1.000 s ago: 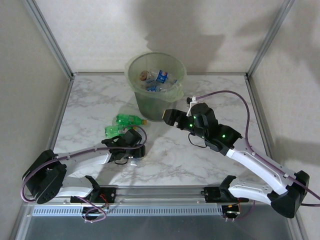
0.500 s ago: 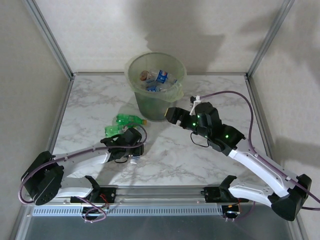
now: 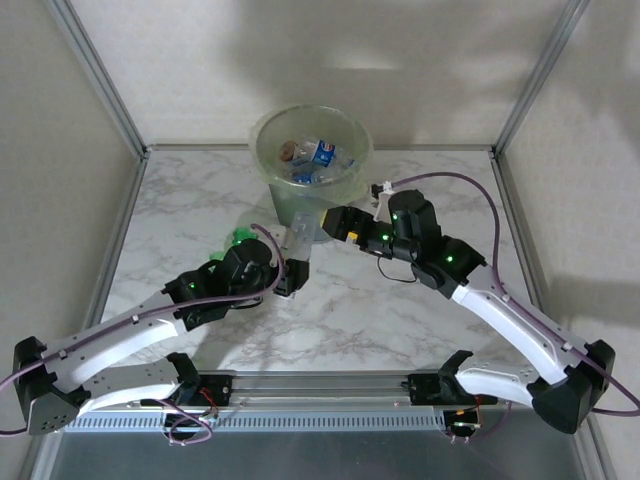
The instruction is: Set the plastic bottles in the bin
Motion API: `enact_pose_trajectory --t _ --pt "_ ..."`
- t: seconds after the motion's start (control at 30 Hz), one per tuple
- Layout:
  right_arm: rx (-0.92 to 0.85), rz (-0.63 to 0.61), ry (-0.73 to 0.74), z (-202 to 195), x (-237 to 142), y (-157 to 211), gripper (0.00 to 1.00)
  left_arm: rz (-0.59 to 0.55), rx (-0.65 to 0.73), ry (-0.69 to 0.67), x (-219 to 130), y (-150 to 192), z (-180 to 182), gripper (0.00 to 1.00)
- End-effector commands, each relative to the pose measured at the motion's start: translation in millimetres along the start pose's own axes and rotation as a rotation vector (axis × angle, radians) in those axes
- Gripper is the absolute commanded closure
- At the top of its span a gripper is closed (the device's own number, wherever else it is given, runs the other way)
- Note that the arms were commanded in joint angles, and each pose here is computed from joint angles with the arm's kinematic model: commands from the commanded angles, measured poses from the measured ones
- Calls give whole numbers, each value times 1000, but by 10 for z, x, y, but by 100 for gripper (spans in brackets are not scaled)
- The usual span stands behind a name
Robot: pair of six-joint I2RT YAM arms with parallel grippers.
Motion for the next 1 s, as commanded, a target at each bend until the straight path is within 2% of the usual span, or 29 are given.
enact_pose_trajectory --t 0.0,0.27,0.67,0.83,0.97 --pt "-24 37 -59 176 11 -31 7 -35 118 14 -77 -123 -126 50" --pt "-24 45 -16 149 142 -12 9 -70 204 45 -146 -197 -291 50" --pt "-35 68 -17 163 200 41 27 -85 214 54 -144 -212 -315 47" --pt "-40 42 -30 201 137 22 35 -99 194 42 -114 -215 -311 37" --pt "-42 17 -34 210 79 10 38 -131 147 41 -104 -229 -306 18"
Point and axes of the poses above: each hand's point on the last joint's axis, 136 mm out from that joint toward the fingers, its own x axis out along the fingers, its own z axis along the line the jaws close on, y = z × x, the point moved 10 cm from there along -x, back along the fingers, and after that the axes turned 11 degrees about x, right-handed, at the moved point
